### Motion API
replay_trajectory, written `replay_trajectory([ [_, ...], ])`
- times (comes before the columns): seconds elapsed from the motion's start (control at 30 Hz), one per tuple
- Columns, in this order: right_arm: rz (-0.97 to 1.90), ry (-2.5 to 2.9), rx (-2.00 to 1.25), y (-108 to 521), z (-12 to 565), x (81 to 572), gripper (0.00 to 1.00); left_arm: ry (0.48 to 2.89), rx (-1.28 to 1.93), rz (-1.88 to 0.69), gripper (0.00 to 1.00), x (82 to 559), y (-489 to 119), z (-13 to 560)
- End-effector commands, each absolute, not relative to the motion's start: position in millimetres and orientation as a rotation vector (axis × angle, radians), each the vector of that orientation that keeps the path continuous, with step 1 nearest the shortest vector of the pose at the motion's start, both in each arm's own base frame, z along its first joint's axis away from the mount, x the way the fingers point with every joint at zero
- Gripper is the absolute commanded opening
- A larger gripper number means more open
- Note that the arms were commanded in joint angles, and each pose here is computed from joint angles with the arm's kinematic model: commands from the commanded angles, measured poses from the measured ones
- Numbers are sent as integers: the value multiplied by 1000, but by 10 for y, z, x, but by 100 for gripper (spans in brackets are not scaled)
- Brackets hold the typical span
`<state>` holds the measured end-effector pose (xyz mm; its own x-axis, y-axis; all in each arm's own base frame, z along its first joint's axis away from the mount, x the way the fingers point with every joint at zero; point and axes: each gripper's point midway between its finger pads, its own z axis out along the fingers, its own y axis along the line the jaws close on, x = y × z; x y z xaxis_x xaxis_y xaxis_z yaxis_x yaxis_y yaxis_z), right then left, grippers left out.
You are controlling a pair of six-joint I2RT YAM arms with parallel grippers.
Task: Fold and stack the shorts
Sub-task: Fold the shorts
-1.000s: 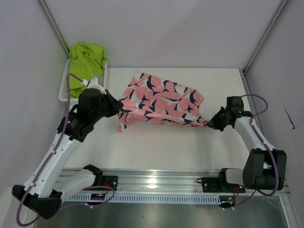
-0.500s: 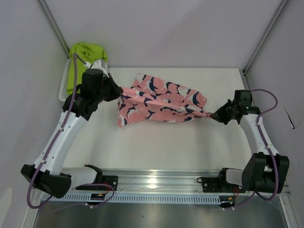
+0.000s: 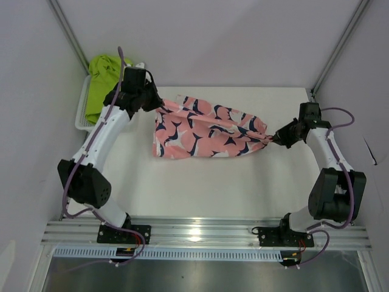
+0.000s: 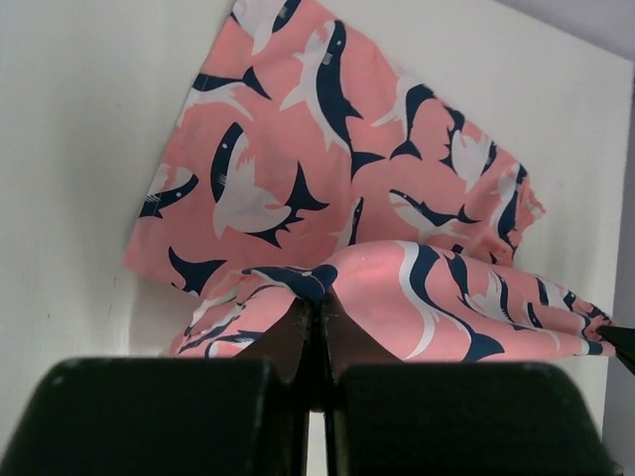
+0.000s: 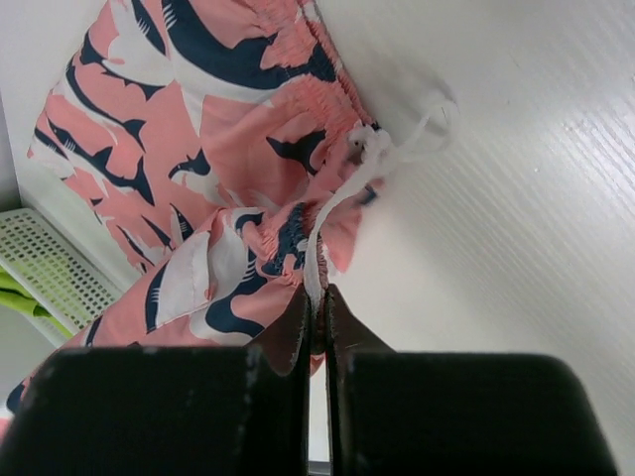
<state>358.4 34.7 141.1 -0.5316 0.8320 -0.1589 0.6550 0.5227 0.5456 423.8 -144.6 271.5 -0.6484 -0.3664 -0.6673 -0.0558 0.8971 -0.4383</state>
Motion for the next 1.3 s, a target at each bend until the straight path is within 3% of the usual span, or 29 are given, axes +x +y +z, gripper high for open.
replay_trajectory([
  [0.0,571,2331,1262,229,1448,3781,0,2194,-275,-514,0,4495,-1445,2865],
  [0.33,597,2311,1346,116,1323,4161,0,2197,-276,-555,0,5130,-1502,2842],
  [0.63,698,2286,1363,143,1026,4682,3,2283,-308,-602,2,5589,-1606,2186],
  [0.7,717,2247,1331,117,1063,4868,16,2299,-326,-601,13,5644,-1594,2047],
  [0.73,715,2253,1327,113,976,4937,51,2312,-332,-612,21,5660,-1601,1968],
  [0.77,696,2249,1321,87,960,4995,70,2340,-355,-618,49,5679,-1581,1818],
  [0.8,677,2250,1276,56,1058,5091,91,2350,-366,-622,64,5688,-1567,1764],
  [0.83,645,2262,1264,11,1061,5120,97,2358,-379,-623,74,5690,-1554,1726],
  [0.87,584,2294,1270,-51,987,5098,99,2368,-395,-605,98,5693,-1523,1667],
  [1.27,515,2243,976,-97,1132,4764,97,2241,-327,-478,99,5194,-1340,2337],
])
